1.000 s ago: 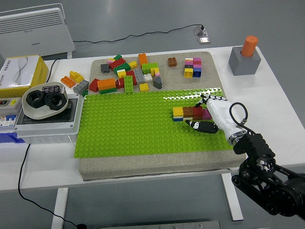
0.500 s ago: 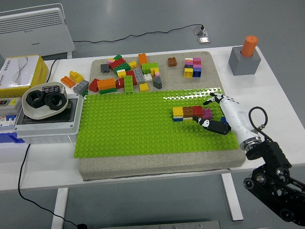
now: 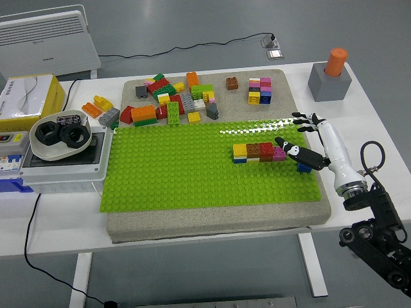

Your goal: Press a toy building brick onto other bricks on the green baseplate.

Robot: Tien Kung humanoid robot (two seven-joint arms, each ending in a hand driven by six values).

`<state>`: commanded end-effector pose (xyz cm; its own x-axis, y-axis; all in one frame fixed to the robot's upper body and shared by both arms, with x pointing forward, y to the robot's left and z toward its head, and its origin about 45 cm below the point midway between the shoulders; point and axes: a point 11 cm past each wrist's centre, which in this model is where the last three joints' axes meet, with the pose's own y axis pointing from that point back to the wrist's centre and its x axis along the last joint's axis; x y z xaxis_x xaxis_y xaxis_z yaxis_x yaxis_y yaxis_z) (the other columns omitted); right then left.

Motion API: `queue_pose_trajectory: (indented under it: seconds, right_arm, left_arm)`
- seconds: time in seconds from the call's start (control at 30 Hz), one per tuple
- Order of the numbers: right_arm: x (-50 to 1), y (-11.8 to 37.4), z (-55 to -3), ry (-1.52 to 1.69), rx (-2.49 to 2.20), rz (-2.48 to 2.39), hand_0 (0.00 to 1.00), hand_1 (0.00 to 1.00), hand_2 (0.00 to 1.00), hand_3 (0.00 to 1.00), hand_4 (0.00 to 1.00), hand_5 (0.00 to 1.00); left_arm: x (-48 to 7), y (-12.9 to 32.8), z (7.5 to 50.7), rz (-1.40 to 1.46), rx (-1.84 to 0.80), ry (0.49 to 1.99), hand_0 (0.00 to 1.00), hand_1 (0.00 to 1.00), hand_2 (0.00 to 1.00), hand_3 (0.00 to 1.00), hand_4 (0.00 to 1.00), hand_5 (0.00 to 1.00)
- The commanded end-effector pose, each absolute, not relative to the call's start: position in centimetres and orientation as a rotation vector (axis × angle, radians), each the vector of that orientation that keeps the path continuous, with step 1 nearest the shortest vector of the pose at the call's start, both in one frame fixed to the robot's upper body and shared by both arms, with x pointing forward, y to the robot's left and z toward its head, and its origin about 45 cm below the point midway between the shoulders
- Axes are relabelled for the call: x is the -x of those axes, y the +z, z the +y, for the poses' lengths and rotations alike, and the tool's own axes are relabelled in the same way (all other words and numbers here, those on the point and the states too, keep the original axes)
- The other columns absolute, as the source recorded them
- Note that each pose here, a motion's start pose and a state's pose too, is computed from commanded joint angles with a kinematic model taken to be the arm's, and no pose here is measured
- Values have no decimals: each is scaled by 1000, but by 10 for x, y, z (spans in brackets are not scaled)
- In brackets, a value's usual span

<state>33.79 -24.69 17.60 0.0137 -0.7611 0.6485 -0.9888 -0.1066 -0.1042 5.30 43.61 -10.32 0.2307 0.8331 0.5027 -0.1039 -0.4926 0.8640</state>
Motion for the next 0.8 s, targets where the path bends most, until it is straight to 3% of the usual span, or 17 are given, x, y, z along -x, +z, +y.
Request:
queue_pose_trajectory:
  seconds: [0.03, 0.07, 0.23, 0.27, 0.43, 0.47, 0.63, 0.67, 0.8]
  right_arm:
    - [-338, 177, -248, 816, -1916, -1802, 631, 513, 541, 718, 887, 397]
    - [-339, 177, -249, 816, -1915, -1809, 635, 486, 442, 672, 888, 357]
    - [-339, 172, -251, 784, -1908, -1801, 635, 486, 442, 672, 888, 357]
    - [-339, 171, -251, 777, -1906, -1797, 619, 490, 465, 676, 969, 402]
    - [-339, 169, -252, 756, -1898, -1787, 619, 490, 465, 676, 969, 402]
    - [-339, 169, -252, 754, -1897, -1786, 473, 417, 423, 625, 998, 400]
    - [-339, 172, -251, 755, -1900, -1797, 473, 417, 423, 625, 998, 400]
    - [-339, 173, -251, 756, -1901, -1801, 405, 341, 385, 554, 998, 403]
    - [-340, 177, -252, 763, -1904, -1820, 405, 341, 385, 554, 998, 403]
  left_arm:
    - [-53, -103, 436, 689, -1658, 1390, 691, 534, 434, 525, 431, 267]
    - [-53, -103, 436, 689, -1658, 1389, 691, 534, 436, 526, 431, 267]
    - [-54, -103, 437, 684, -1660, 1387, 691, 534, 436, 526, 431, 267]
    - [-54, -103, 437, 684, -1660, 1387, 691, 534, 435, 526, 431, 268]
    - [-53, -103, 437, 685, -1660, 1383, 691, 534, 435, 526, 431, 268]
    - [-53, -103, 437, 686, -1660, 1382, 691, 534, 434, 526, 432, 268]
    - [-51, -103, 436, 691, -1657, 1386, 691, 534, 434, 526, 432, 268]
    - [-51, -104, 436, 692, -1656, 1387, 691, 533, 433, 526, 433, 266]
    - [-50, -104, 436, 692, -1653, 1390, 691, 533, 433, 526, 433, 266]
